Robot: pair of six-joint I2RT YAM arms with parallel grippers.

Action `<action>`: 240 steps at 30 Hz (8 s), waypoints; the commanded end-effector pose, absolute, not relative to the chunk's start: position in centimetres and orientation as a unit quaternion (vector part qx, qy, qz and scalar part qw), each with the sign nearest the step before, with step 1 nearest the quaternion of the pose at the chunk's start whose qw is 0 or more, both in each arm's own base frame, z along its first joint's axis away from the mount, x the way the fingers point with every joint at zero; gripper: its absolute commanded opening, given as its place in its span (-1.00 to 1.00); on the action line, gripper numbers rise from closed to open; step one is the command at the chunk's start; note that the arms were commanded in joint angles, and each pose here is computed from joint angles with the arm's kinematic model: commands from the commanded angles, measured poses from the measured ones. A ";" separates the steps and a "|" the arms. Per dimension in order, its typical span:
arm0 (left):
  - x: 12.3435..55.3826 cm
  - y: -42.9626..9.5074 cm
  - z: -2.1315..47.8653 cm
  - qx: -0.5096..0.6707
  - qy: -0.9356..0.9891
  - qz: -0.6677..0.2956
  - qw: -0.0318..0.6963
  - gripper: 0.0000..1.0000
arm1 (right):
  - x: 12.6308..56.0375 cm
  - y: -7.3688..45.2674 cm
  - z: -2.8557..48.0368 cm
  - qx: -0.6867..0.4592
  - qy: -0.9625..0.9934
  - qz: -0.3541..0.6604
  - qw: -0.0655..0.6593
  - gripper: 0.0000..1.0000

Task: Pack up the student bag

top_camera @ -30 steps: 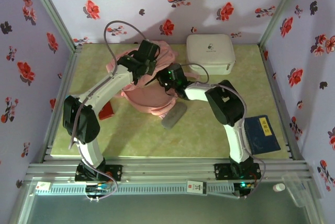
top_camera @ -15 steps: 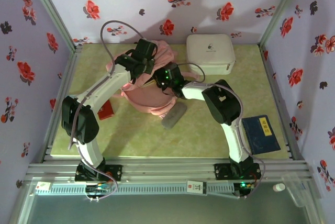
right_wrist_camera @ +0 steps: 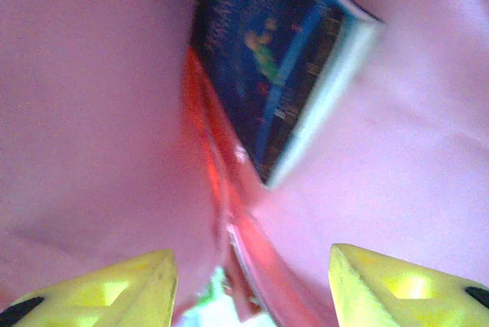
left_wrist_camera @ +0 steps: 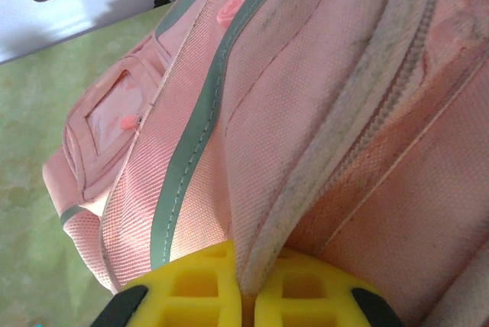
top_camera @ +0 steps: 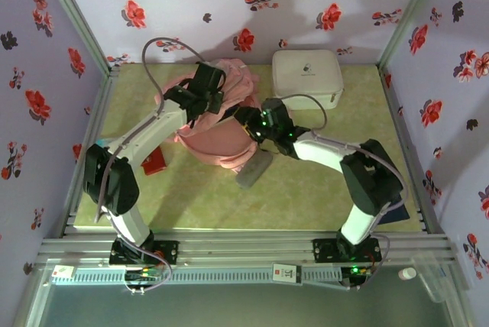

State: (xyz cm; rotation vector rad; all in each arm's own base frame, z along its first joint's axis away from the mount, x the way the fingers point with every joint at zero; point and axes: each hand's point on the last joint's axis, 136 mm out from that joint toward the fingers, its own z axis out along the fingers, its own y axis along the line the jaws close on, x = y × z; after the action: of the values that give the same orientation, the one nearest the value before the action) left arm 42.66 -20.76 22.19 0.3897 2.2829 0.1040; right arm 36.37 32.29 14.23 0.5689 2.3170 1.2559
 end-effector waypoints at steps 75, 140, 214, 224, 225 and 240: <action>38.2 -24.9 21.8 0.101 0.906 -0.170 0.373 0.99 | 33.1 5.3 3.3 0.383 0.868 0.243 0.201 0.93; 32.3 -50.0 6.6 0.161 0.935 -0.293 0.114 0.44 | 30.7 0.1 5.3 0.307 0.923 0.097 0.209 0.05; 30.9 -52.4 9.7 0.076 0.891 -0.448 0.024 -0.47 | 32.3 6.3 2.0 0.289 0.906 0.275 0.140 -0.38; 31.2 -51.6 9.4 0.071 0.899 -0.431 0.036 -0.63 | 32.2 5.9 2.0 0.291 0.908 0.263 0.145 -0.37; 31.4 -51.3 9.6 0.071 0.900 -0.427 0.042 -0.68 | 32.1 5.7 2.1 0.292 0.910 0.257 0.146 -0.36; 36.0 -41.8 18.9 0.028 0.892 -0.397 0.213 -1.00 | 34.5 6.9 9.1 0.284 0.855 0.347 0.259 0.38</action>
State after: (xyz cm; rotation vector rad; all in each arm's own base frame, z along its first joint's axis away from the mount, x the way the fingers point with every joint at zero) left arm 33.20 -44.79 13.40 0.1048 2.6712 -1.1787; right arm 33.71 5.85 7.02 0.8042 2.4100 0.8304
